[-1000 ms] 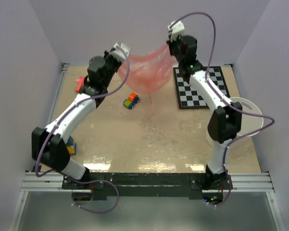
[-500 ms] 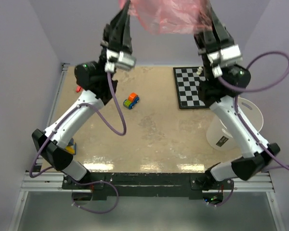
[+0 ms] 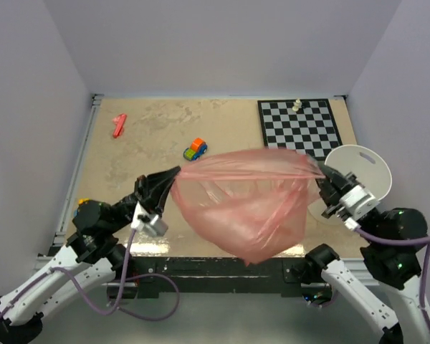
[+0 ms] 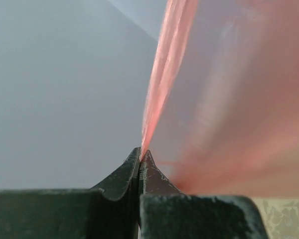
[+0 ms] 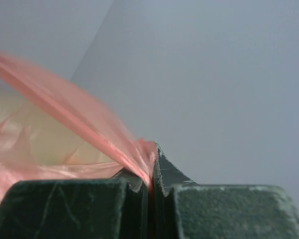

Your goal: Put the trash bags into the trash bin

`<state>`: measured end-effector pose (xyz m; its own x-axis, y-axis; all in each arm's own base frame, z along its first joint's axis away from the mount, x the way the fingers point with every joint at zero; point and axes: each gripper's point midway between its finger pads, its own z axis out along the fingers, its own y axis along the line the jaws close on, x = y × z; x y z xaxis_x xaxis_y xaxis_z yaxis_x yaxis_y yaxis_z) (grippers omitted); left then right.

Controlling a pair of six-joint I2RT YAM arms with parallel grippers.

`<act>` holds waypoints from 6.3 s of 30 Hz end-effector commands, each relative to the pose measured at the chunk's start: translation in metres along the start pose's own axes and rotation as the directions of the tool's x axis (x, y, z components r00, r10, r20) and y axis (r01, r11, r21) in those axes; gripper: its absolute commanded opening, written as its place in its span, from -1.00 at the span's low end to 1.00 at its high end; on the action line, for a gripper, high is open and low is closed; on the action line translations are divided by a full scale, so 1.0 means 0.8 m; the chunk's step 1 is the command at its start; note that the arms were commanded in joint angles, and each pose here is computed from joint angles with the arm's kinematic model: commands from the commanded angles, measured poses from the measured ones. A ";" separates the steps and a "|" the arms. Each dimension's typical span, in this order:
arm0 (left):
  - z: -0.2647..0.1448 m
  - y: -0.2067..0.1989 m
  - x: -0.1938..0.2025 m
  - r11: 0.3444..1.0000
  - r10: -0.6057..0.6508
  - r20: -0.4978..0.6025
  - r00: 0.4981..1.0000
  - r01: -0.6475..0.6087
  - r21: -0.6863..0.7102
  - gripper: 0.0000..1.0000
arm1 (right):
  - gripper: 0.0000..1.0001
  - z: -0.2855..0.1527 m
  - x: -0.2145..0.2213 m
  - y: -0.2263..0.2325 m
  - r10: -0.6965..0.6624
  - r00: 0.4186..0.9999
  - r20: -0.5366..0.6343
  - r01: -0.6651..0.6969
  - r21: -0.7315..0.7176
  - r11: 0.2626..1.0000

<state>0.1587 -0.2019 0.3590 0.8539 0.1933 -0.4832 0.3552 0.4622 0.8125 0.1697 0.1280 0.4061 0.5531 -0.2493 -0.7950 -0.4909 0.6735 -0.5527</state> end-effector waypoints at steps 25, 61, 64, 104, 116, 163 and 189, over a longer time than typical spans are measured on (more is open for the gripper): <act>0.248 0.514 0.001 0.710 0.221 0.136 0.966 -0.064 -0.701 -1.00 | -1.00 0.237 -0.312 -0.361 -0.489 0.631 0.602 -0.124 0.701 0.702; -0.011 0.043 0.147 0.959 -0.201 -0.528 0.825 0.057 -0.276 -1.00 | -0.30 0.122 0.091 -0.027 0.066 0.946 -0.318 -0.053 0.049 0.997; -0.001 0.084 0.157 0.930 -0.205 -0.555 0.806 -0.016 -0.367 -1.00 | -0.36 0.121 0.068 -0.060 0.104 0.942 -0.318 -0.062 0.139 0.988; 0.157 0.400 0.159 0.681 0.168 -0.377 0.911 -0.384 -0.624 -1.00 | 0.61 -0.110 0.265 -0.050 0.397 0.112 -0.911 -0.076 0.391 0.917; 0.145 0.428 0.143 0.624 0.160 -0.389 0.907 -0.398 -0.672 -1.00 | -1.00 -0.041 0.265 -0.016 0.290 0.256 -0.922 -0.376 0.181 0.909; 0.215 0.500 0.021 0.593 -0.133 0.192 0.972 0.234 -0.771 -1.00 | 0.81 0.191 -0.206 -0.146 -0.012 0.999 0.030 0.010 0.053 0.999; 0.232 0.425 -0.004 0.760 -0.179 0.252 0.951 0.296 -0.579 -1.00 | 0.97 0.250 0.047 -0.235 0.238 0.915 -0.325 -0.151 0.271 0.951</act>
<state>0.3807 -0.2176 0.6709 0.8017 -0.0626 -0.5944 0.2947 0.9066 0.3020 0.4311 0.1469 0.5028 0.1368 -0.3784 -0.9155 -0.3554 0.8439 -0.4019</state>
